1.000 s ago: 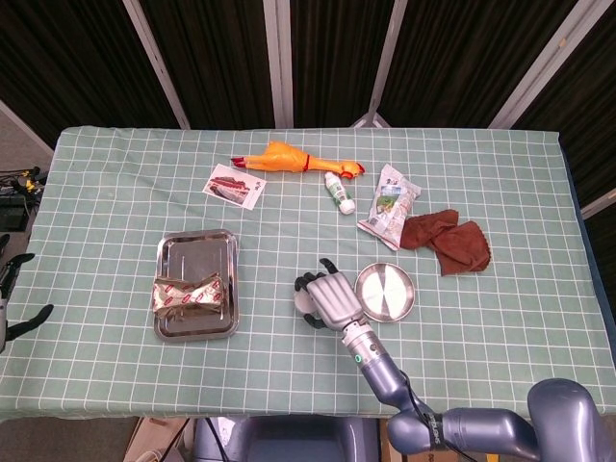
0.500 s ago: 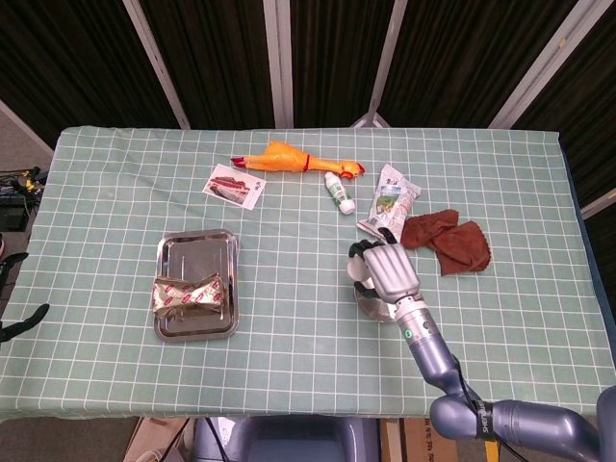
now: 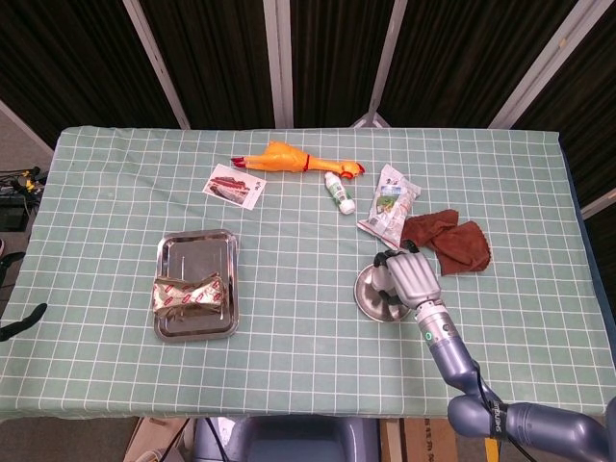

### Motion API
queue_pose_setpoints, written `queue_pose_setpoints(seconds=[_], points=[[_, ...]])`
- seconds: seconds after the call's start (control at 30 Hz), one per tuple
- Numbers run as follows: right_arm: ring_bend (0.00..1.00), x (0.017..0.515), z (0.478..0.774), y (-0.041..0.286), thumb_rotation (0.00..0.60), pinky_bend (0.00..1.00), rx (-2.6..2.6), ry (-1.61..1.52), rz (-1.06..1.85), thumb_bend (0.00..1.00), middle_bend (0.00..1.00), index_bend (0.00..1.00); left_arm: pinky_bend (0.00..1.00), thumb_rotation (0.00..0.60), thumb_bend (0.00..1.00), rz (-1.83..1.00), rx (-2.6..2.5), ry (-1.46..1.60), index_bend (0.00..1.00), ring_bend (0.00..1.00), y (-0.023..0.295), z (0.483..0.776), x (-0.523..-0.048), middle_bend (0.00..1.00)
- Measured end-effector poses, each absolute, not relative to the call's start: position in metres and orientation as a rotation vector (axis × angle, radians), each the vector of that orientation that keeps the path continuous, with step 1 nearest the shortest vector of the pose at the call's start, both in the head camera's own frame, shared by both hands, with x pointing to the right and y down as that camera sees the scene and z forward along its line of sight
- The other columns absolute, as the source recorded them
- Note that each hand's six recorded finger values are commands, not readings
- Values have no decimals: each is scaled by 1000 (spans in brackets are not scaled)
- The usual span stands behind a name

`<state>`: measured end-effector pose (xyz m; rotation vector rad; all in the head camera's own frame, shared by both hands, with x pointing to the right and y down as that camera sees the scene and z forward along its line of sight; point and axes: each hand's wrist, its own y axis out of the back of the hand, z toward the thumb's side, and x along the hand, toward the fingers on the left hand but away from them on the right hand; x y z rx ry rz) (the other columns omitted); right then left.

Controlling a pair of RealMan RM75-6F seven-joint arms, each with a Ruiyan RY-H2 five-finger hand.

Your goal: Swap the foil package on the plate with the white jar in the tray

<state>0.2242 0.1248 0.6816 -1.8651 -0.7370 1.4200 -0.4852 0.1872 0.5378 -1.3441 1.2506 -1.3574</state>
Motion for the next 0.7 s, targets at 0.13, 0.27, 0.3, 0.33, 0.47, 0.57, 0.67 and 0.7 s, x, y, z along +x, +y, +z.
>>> queue_pose_setpoints(seconds=[0.13, 0.27, 0.3, 0.33, 0.47, 0.57, 0.67, 0.7], points=[[416, 230, 687, 131, 600, 78, -1882, -716, 1443, 345, 469, 469, 93, 600, 225, -1355, -1346, 1243, 241, 0, 188, 538, -484, 4], [325, 234, 690, 136, 600, 38, -1885, -707, 1451, 274, 405, 410, 93, 600, 226, -1368, -1353, 1227, 241, 0, 189, 539, -484, 0], [305, 235, 691, 137, 600, 28, -1881, -701, 1453, 245, 383, 385, 93, 600, 226, -1372, -1354, 1224, 242, 0, 189, 540, -484, 0], [273, 235, 691, 138, 600, 17, -1878, -697, 1456, 206, 345, 345, 93, 600, 225, -1373, -1356, 1223, 243, 0, 189, 540, -483, 0], [191, 237, 691, 140, 600, 0, -1877, -690, 1470, 131, 232, 218, 93, 600, 225, -1374, -1357, 1219, 244, 0, 189, 540, -483, 0], [142, 237, 690, 141, 600, 0, -1867, -685, 1474, 85, 168, 137, 93, 600, 226, -1380, -1360, 1217, 244, 0, 190, 540, -483, 0], [114, 237, 686, 143, 600, 0, -1868, -673, 1480, 55, 135, 99, 93, 600, 225, -1381, -1361, 1217, 243, 0, 190, 540, -483, 0], [110, 237, 685, 143, 600, 0, -1867, -667, 1481, 52, 130, 92, 93, 600, 225, -1381, -1359, 1216, 243, 0, 190, 540, -483, 0]])
